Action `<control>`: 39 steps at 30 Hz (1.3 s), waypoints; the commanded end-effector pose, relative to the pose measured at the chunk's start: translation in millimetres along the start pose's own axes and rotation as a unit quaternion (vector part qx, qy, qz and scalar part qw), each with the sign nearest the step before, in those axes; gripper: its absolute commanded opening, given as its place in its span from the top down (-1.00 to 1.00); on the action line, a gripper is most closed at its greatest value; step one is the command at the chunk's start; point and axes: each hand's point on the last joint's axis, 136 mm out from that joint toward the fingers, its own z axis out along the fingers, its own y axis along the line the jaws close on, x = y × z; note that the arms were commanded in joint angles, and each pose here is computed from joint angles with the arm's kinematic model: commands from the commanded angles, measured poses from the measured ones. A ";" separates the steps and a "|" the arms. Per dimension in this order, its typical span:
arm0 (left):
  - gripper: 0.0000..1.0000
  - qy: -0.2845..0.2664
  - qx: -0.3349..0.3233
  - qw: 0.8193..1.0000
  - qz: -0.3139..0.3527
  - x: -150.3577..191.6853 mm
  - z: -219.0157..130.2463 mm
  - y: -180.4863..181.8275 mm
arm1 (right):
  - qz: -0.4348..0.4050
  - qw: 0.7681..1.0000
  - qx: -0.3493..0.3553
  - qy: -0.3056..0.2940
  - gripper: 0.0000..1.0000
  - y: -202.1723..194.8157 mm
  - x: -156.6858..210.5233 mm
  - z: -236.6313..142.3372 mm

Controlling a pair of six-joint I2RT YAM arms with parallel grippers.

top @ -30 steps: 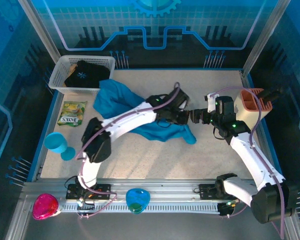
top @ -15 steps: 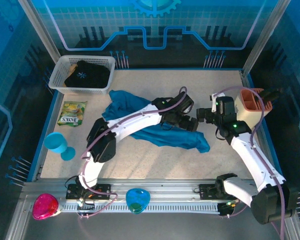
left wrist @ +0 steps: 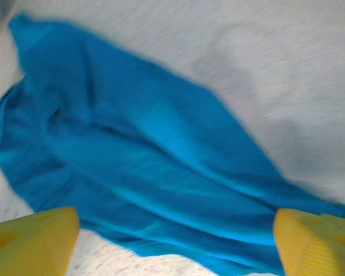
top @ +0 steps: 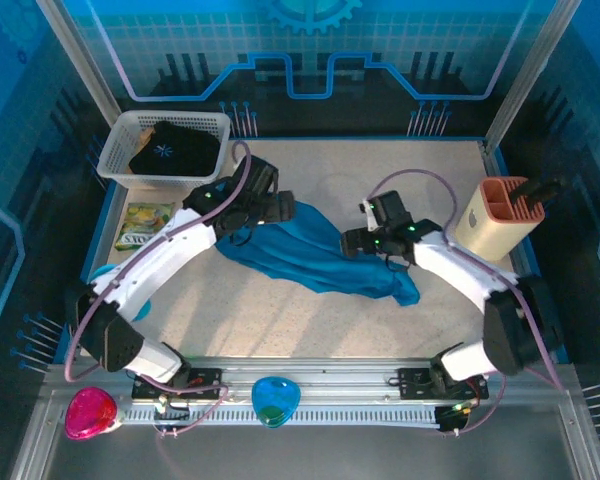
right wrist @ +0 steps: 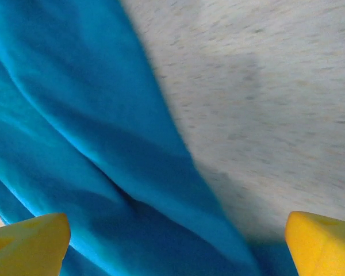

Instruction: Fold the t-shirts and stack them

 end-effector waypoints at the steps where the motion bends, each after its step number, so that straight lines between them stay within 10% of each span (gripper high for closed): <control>1: -0.64 0.061 -0.021 0.996 -0.056 33.7 37.5 28.2 | 0.027 0.998 -0.046 0.016 -0.85 33.7 -13.4 24.8; 15: 0.11 0.179 -0.089 0.977 -0.072 108.7 147.6 65.5 | 0.021 0.992 0.079 0.092 -0.46 37.1 -17.8 123.5; 26: 0.45 0.253 -0.103 0.960 -0.057 165.8 168.2 70.3 | 0.002 0.987 0.127 0.095 0.90 8.1 -49.5 147.3; 39: 0.41 0.348 -0.016 0.937 0.001 252.7 135.8 -15.7 | -0.025 0.992 0.082 0.089 1.00 -8.4 -129.9 194.8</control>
